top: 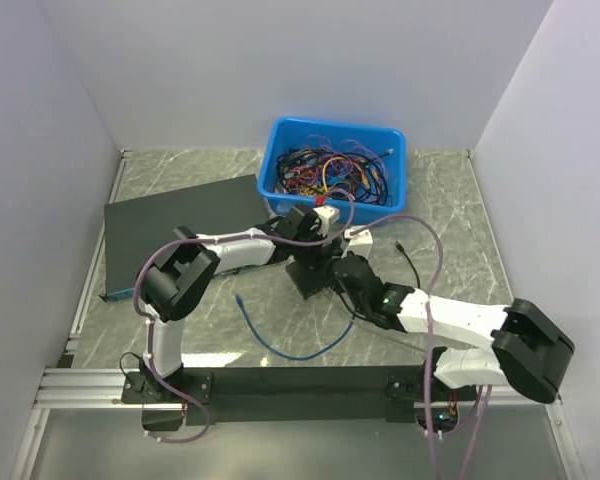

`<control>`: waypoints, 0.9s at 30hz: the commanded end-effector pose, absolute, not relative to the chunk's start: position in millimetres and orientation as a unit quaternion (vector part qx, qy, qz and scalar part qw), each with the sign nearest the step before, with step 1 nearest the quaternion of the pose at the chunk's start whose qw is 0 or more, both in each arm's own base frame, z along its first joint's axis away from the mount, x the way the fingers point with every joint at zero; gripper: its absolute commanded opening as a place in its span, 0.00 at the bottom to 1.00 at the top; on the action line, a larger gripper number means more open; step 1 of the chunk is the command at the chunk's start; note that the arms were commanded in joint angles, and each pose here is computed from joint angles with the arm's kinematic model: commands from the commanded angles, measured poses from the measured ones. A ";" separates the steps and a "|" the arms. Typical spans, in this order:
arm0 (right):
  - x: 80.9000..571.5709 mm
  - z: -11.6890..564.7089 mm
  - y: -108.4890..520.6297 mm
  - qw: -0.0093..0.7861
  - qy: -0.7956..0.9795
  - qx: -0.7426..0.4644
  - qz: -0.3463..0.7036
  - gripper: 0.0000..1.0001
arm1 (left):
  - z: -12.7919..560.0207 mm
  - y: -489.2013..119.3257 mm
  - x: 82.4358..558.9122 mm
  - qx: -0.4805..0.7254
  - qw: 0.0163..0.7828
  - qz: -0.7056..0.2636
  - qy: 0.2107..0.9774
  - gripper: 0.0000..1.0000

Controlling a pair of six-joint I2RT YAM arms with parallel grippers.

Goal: Insert the plug into the switch port

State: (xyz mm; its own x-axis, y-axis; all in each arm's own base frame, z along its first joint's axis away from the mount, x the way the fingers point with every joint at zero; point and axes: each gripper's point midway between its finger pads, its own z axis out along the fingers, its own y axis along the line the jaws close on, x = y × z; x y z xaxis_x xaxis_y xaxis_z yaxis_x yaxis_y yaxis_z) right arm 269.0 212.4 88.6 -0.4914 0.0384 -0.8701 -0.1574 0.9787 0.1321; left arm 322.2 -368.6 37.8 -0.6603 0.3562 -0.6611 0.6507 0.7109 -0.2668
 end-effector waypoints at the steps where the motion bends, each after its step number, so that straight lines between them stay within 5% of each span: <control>1: 271.0 135.0 228.9 0.549 0.821 -0.025 0.154 0.39 | 52.3 -351.2 321.0 0.266 0.298 -0.228 0.888 0.97; 12: 229.6 158.1 264.7 0.556 0.794 -0.110 0.218 0.43 | 150.6 -320.8 370.0 0.165 0.426 -0.233 0.859 0.98; 23: 179.4 167.3 342.6 0.532 0.767 -0.225 0.279 0.43 | 222.5 -164.9 373.8 -0.069 0.585 -0.092 0.803 0.99; 27: 171.6 157.3 370.2 0.507 0.773 -0.252 0.285 0.43 | 241.5 -123.4 346.2 -0.165 0.612 -0.118 0.764 0.99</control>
